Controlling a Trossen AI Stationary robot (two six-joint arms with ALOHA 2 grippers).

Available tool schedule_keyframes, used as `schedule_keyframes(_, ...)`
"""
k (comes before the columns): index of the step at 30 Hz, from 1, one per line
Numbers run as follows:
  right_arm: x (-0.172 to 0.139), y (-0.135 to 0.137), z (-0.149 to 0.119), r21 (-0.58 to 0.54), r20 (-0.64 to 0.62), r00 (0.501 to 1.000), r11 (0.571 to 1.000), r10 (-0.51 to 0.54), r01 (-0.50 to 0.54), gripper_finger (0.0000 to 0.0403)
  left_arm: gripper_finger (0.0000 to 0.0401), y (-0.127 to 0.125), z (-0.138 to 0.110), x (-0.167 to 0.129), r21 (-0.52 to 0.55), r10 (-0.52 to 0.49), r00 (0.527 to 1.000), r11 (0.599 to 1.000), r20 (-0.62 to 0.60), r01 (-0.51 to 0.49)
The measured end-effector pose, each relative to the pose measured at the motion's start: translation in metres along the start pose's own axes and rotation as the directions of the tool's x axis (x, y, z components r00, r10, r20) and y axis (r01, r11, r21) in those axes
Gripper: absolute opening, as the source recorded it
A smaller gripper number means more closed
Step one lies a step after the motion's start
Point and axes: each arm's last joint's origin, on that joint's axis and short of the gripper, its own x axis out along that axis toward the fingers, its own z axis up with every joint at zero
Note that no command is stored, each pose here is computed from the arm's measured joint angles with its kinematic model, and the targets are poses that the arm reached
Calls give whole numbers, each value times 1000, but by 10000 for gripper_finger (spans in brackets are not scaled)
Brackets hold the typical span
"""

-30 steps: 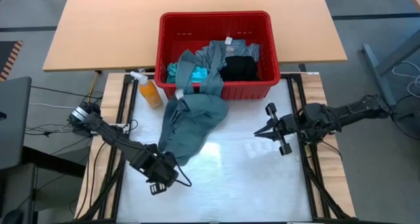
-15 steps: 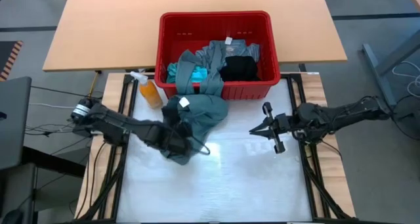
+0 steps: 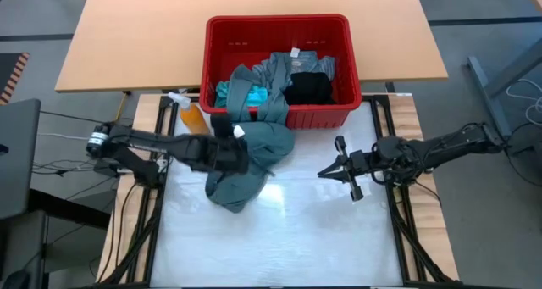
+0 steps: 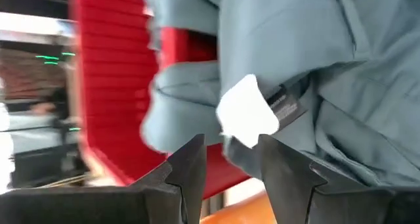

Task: Fold Laundry from Bin
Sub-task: Remove the gray pants from the red bin on the table

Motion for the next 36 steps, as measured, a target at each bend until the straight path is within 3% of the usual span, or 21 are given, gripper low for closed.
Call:
schedule_keyframes(4, 0, 1, -2, 1, -21, 1000, 1000, 5, -5, 48, 128, 5, 5, 18, 63, -115, 993, 992, 19, 113)
schedule_keyframes(12, 0, 1, -4, 8, -41, 999, 1000, 7, -6, 48, 128, -7, 21, 38, 187, -56, 998, 981, 5, 54)
schedule_keyframes(18, 0, 1, -4, 25, -44, 999, 1000, 7, -5, 48, 128, -17, 11, 28, 183, -179, 983, 966, -42, 184)
schedule_keyframes(24, 0, 0, -4, 18, -42, 999, 1000, 2, -1, 48, 128, -21, 6, 22, 102, -381, 924, 918, -42, 383)
schedule_keyframes(27, 0, -1, -4, 18, -42, 999, 1000, -3, 4, 48, 128, -19, 5, 21, 92, -352, 935, 930, -41, 355)
schedule_keyframes(31, 0, -1, -4, 19, -42, 999, 1000, -3, 4, 48, 128, -13, 4, 21, 92, -219, 974, 971, -52, 223)
schedule_keyframes(36, 0, -1, -4, 18, -41, 999, 1000, -2, 3, 48, 128, -8, 7, 18, 89, -205, 979, 975, 1, 204)
